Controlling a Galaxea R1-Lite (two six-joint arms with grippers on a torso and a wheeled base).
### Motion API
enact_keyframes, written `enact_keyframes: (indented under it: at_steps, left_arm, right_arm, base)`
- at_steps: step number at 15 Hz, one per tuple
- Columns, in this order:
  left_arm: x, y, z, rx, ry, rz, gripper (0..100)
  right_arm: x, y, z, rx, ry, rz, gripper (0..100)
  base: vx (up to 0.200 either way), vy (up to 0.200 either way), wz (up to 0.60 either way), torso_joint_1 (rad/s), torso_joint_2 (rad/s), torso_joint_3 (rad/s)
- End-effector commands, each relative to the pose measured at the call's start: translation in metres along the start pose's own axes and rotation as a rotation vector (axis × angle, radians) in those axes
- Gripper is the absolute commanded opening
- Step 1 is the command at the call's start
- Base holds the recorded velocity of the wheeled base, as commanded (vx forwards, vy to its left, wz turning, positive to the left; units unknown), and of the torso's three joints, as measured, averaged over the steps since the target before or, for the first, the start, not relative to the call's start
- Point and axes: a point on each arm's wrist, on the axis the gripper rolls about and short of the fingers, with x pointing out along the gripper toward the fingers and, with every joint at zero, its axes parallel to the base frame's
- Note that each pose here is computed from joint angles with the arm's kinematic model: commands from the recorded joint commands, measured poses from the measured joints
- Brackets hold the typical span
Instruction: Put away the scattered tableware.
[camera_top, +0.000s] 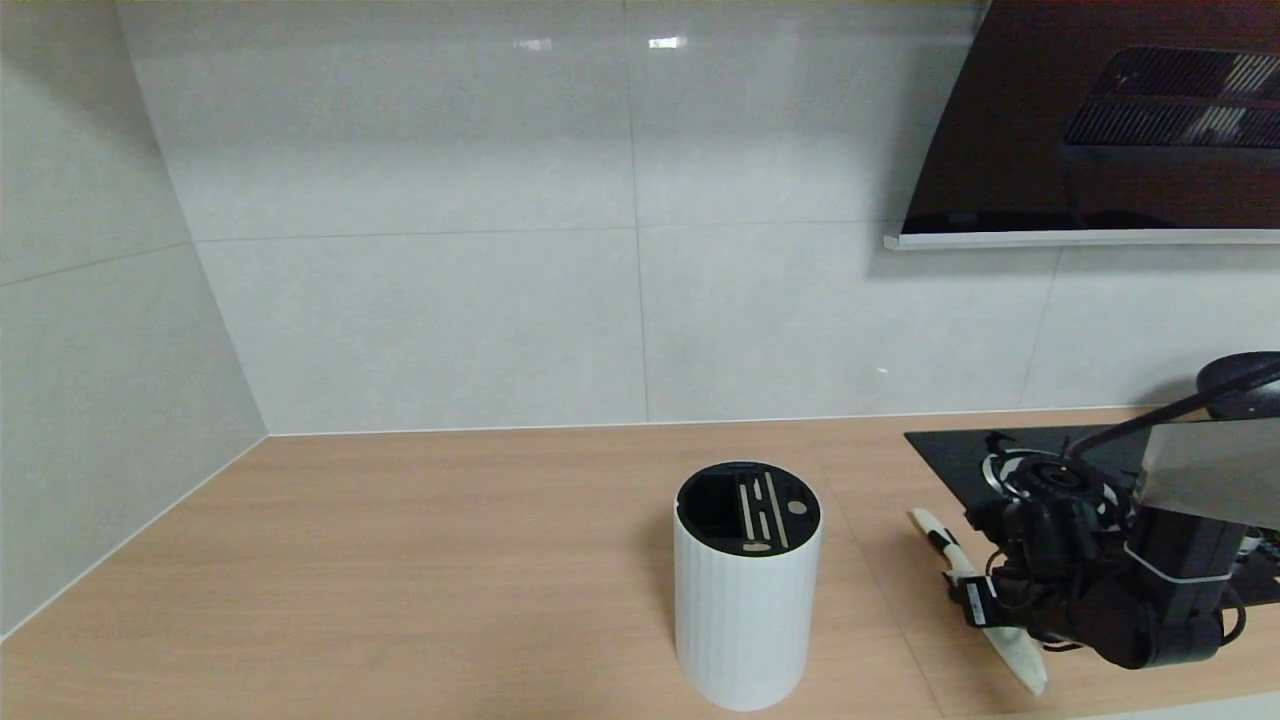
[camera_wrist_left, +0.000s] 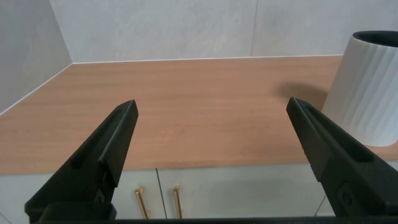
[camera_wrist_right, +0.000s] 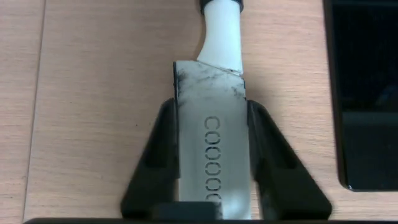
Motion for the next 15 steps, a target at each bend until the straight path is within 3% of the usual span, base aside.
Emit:
enact_keyframes:
  at_steps: [1,5,10,13,14,15]
  left_arm:
    - [0.0,0.0,0.0,0.0,0.0,0.001,100]
    - [0.0,0.0,0.0,0.0,0.0,0.001,100]
    - [0.0,0.0,0.0,0.004,0.0,0.001,100]
    - [0.0,0.0,0.0,0.009,0.001,-0.001,100]
    - [0.0,0.0,0.002,0.029,-0.013,-0.001,100]
    - [-0.004,0.0,0.015,0.042,-0.068,-0.018,100]
  right_arm:
    - [0.0,0.0,0.001,0.0,-0.003,0.0,0]
    - [-0.013,-0.002,0.015,0.008,-0.083,-0.002,0]
    - [-0.093,0.007,0.054,-0.004,-0.285,0.046,0]
    - [-0.153,0.023,0.069,-0.025,-0.442,0.184,0]
    - [-0.169,0.027,0.074,-0.034,-0.489,0.203,0]
    - [-0.185,0.032,0.08,-0.044,-0.52,0.225,0]
  base:
    - [0.0,0.0,0.0,0.0,0.0,0.0]
    - [0.0,0.0,0.0,0.0,0.0,0.0]
    - [0.0,0.0,0.0,0.0,0.0,0.0]
    - [0.0,0.0,0.0,0.0,0.0,0.0]
    - [0.0,0.0,0.0,0.0,0.0,0.0]
    - [0.0,0.0,0.0,0.0,0.0,0.0]
